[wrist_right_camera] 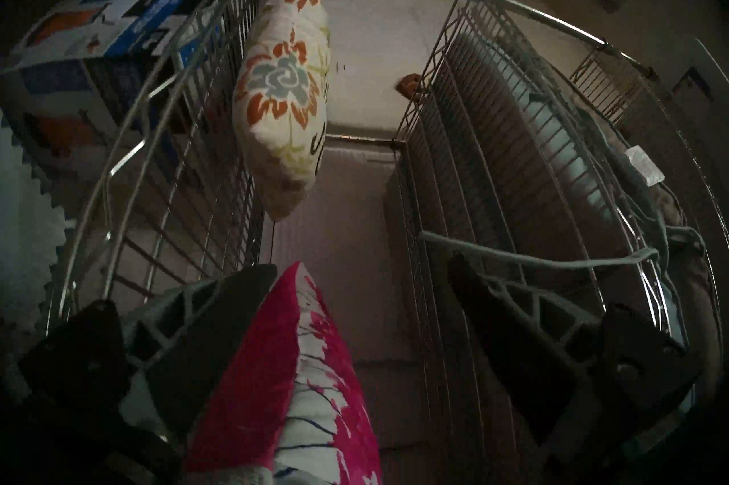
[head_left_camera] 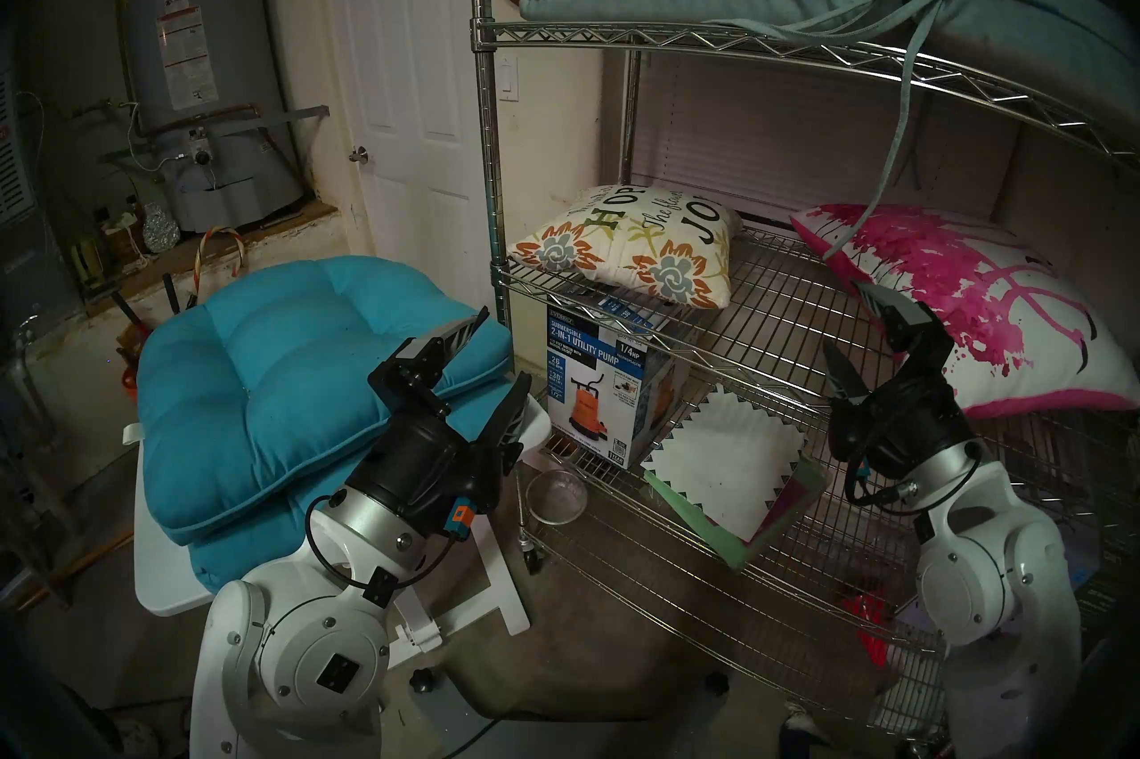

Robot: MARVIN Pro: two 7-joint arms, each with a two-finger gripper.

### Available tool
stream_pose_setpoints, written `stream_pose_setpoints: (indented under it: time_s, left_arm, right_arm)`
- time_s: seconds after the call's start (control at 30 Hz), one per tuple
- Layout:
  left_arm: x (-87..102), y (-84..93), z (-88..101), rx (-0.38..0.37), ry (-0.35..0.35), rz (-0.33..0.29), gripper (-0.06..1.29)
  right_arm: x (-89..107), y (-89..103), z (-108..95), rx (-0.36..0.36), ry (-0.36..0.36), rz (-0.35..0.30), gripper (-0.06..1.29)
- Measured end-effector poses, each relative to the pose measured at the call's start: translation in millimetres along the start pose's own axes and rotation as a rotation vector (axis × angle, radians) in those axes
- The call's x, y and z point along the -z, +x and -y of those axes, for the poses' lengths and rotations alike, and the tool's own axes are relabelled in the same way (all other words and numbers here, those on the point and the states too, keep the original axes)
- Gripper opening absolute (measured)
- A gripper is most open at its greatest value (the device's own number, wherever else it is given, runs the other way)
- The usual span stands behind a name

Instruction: Take cushion off the shelf

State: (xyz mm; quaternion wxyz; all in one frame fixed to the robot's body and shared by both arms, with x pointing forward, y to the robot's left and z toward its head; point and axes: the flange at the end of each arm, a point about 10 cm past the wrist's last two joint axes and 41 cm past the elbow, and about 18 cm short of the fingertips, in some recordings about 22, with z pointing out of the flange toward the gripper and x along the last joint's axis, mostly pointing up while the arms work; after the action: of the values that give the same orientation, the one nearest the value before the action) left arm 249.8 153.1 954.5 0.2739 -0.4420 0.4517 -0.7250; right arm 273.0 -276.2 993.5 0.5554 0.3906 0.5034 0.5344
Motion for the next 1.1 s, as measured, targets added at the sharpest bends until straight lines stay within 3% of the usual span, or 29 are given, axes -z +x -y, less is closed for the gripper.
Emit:
stream_pose_setpoints:
  time_s: [0.3, 0.73, 1.1]
  left_arm:
    - [-0.5, 0.4, 0.6, 0.003, 0.003, -0.003, 1.19]
    - [-0.7, 1.1, 0.9, 0.003, 0.005, -0.01, 1.19]
    - [-0.7, 1.2, 1.1, 0.002, 0.006, -0.013, 1.19]
  right_arm:
    - [-2.2, -19.7, -6, -0.004, 0.025, 0.05, 1.2]
    - [9.6, -14.5, 7, -0.062, 0.055, 0.043, 1.2]
    - [27.0, -28.3, 13, -0.04, 0.067, 0.061, 1.2]
